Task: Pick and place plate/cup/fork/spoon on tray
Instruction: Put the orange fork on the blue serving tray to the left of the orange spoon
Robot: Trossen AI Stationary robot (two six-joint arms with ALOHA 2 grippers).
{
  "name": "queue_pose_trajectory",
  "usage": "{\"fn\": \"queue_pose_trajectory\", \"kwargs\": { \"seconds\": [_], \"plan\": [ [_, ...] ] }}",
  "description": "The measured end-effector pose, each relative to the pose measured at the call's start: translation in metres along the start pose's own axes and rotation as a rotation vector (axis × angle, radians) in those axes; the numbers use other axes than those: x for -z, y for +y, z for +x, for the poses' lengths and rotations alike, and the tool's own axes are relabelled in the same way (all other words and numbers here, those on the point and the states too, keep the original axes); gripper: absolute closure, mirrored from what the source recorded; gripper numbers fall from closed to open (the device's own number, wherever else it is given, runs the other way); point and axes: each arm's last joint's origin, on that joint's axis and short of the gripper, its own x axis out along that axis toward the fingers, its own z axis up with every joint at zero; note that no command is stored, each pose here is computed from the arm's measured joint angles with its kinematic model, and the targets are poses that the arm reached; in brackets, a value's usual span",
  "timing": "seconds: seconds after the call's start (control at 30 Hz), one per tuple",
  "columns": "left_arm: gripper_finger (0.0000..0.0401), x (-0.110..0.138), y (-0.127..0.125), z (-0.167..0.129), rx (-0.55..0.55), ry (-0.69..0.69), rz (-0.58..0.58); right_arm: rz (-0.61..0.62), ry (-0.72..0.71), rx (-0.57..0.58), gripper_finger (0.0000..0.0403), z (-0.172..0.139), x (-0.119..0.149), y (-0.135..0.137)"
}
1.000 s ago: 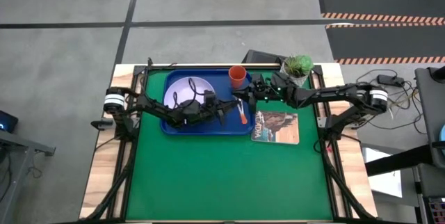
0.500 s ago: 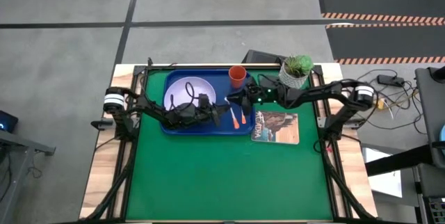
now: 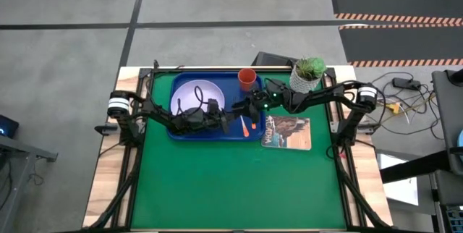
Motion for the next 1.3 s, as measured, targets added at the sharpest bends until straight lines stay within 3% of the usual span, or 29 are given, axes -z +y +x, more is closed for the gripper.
{"fn": "queue_pose_trajectory", "kwargs": {
  "seconds": [0.1, 0.23, 0.3, 0.57, 1.0, 1.3],
  "plan": [
    [0.0401, 0.0, 0.0, 0.0, 0.0, 0.0, 0.0, 0.004, 0.008, -0.027, 0.0285, 0.004, -0.002, 0.001],
    [0.0401, 0.0, 0.0, 0.0, 0.004, 0.0, -0.001, 0.021, 0.005, -0.026, 0.0374, 0.005, -0.004, 0.001],
    [0.0401, 0.0, 0.0, 0.0, 0.005, 0.0, -0.001, 0.038, 0.002, -0.021, 0.0387, 0.005, -0.004, 0.001],
    [0.0394, -0.002, 0.003, -0.007, 0.001, 0.006, 0.044, 0.099, -0.019, 0.001, 0.0395, 0.004, -0.006, 0.0],
    [0.0287, -0.013, -0.003, -0.023, 0.043, 0.006, 0.068, 0.132, -0.074, 0.061, 0.0395, 0.004, -0.008, -0.002],
    [0.0278, -0.025, -0.016, -0.046, 0.096, -0.006, 0.065, 0.155, -0.088, 0.098, 0.0395, -0.003, -0.013, -0.013]
  ]
}}
